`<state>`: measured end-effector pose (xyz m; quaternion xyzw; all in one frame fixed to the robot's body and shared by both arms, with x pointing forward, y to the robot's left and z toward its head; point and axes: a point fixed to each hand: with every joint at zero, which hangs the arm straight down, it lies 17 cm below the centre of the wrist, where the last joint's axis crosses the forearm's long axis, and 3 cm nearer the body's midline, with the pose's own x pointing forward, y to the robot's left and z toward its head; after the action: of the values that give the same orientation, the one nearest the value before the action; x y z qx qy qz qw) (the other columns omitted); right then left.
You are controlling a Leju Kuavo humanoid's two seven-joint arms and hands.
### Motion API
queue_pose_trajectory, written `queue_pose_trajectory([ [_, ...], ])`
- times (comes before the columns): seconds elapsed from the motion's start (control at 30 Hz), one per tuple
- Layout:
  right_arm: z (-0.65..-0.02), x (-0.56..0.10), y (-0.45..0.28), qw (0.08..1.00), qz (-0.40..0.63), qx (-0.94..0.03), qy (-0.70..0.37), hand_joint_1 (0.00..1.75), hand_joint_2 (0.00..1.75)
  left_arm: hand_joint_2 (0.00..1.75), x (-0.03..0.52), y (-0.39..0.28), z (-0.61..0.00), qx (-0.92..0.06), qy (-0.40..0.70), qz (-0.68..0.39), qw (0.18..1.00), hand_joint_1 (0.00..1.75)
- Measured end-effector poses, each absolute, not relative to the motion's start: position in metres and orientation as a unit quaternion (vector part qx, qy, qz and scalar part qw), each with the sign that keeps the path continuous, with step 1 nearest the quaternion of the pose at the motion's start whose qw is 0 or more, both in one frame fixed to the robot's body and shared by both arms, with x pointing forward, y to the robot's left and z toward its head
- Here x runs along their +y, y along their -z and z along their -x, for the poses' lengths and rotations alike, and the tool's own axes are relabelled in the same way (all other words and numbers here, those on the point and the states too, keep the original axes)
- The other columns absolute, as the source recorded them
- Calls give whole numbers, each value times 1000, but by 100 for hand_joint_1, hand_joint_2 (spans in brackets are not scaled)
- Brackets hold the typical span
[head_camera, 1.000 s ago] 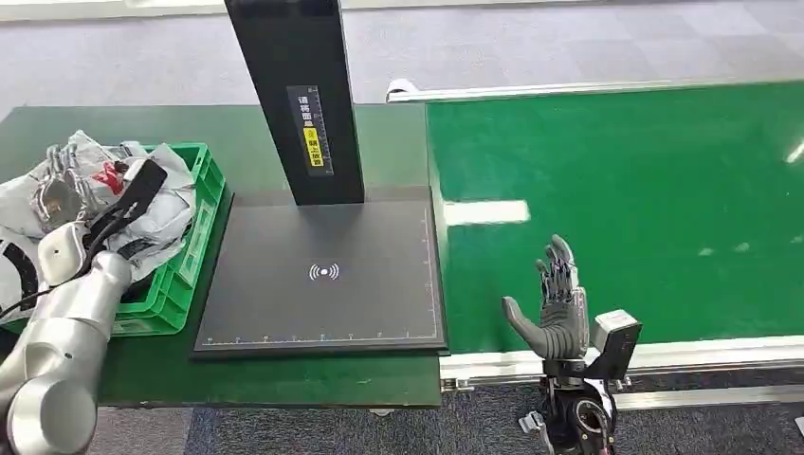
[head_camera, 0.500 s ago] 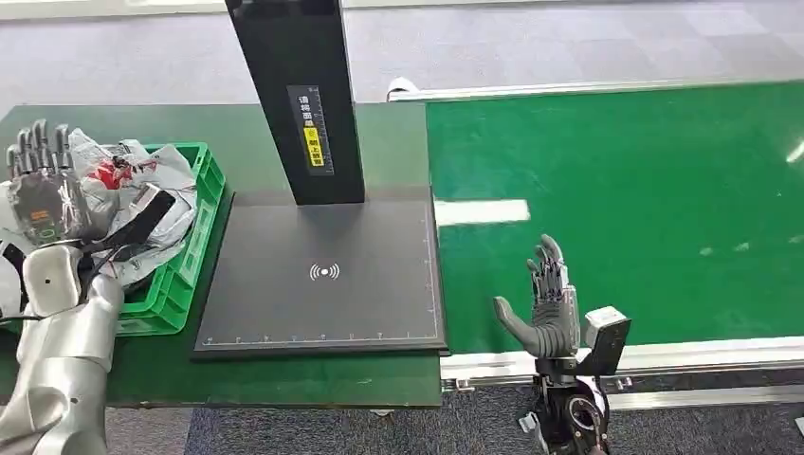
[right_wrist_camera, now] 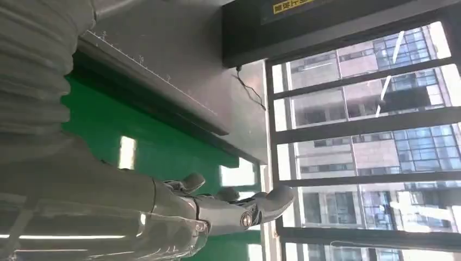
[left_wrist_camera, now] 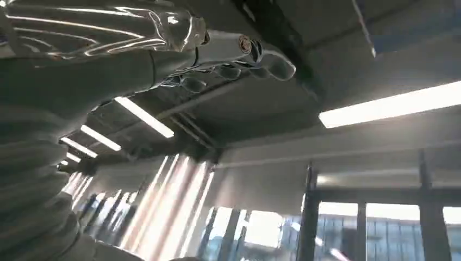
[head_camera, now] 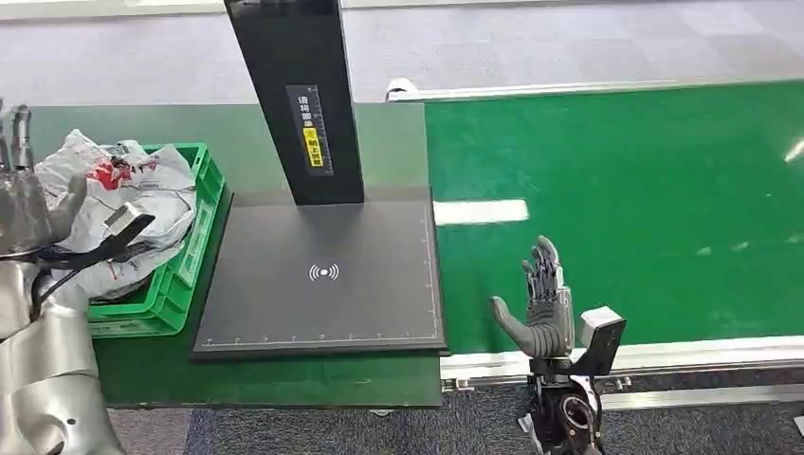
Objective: Moved the parcel from conveyor to table for the left to box.
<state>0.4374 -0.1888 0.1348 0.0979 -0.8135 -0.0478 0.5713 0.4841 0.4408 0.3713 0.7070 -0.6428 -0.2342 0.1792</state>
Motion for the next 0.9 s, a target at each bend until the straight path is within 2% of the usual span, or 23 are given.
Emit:
queue_pose_trajectory([
  [0.2, -442, -182, -133, 570, -104, -813, 49, 0, 175, 175, 453, -441, -417, -645, 132, -745, 104, 0],
  [0.33, -444, -179, -133, 568, -107, -814, 51, 0, 175, 175, 451, -468, -380, -673, 59, -734, 70, 0],
  [0.9, -445, -175, -128, 575, -113, -809, 51, 0, 175, 175, 429, -485, -355, -688, 33, -724, 34, 0],
])
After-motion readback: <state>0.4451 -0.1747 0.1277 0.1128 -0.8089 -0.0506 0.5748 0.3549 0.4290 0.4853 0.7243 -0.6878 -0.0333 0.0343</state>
